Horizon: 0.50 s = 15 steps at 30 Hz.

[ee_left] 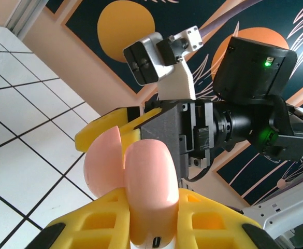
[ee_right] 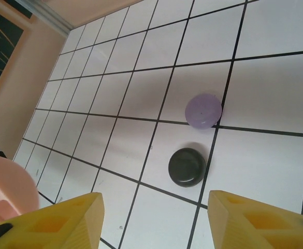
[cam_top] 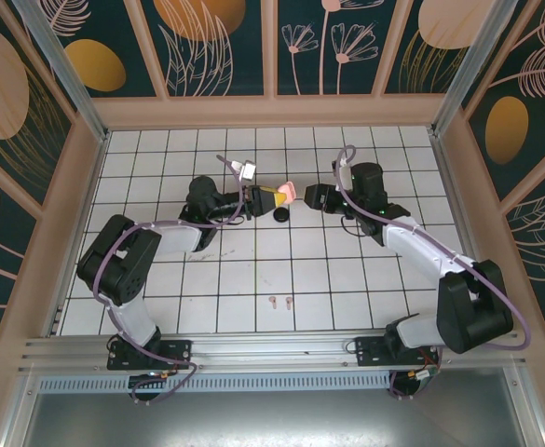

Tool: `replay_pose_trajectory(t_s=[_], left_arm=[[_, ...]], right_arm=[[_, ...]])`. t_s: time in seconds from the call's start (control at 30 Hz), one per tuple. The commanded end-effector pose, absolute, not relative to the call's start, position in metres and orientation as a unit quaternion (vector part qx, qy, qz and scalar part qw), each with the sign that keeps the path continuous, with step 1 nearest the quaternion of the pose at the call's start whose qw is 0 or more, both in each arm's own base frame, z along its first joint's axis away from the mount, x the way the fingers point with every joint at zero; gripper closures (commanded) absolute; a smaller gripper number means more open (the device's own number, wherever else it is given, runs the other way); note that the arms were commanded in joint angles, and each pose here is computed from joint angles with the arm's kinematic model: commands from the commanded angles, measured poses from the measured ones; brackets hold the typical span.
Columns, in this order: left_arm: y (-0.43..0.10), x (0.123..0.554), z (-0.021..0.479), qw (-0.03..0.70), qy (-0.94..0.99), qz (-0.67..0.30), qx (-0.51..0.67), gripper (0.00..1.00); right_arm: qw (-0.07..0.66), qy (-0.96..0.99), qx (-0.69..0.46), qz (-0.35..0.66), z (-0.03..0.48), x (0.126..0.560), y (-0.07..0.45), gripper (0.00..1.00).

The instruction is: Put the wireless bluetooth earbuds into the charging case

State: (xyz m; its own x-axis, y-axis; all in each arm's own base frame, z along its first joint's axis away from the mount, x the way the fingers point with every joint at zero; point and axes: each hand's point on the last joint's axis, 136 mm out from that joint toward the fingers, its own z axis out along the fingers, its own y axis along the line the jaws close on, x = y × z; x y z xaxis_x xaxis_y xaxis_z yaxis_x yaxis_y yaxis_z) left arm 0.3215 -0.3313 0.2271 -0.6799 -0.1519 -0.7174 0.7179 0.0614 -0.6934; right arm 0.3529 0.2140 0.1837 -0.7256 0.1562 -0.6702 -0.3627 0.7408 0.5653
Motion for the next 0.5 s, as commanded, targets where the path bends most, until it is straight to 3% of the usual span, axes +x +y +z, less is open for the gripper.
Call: replay_pose_trajectory(t_s=[0.0,0.23,0.47], left_arm=[[-0.331,0.314,0.241,0.352,0.626,-0.651,0.247,1.0],[-0.333,0.311,0.242,0.344,0.622,-0.655,0.256,1.0],[-0.333,0.31,0.244,0.343,0.62,-0.657,0.258,1.0]], right_arm=[[0.38,0.845,-0.071,0.369,0.202,0.346,0.214,0.44],[0.365,0.804,-0.151,0.445,0.229,0.315,0.235,0.44],[0.355,0.793,-0.159,0.468,0.232,0.313,0.242,0.5]])
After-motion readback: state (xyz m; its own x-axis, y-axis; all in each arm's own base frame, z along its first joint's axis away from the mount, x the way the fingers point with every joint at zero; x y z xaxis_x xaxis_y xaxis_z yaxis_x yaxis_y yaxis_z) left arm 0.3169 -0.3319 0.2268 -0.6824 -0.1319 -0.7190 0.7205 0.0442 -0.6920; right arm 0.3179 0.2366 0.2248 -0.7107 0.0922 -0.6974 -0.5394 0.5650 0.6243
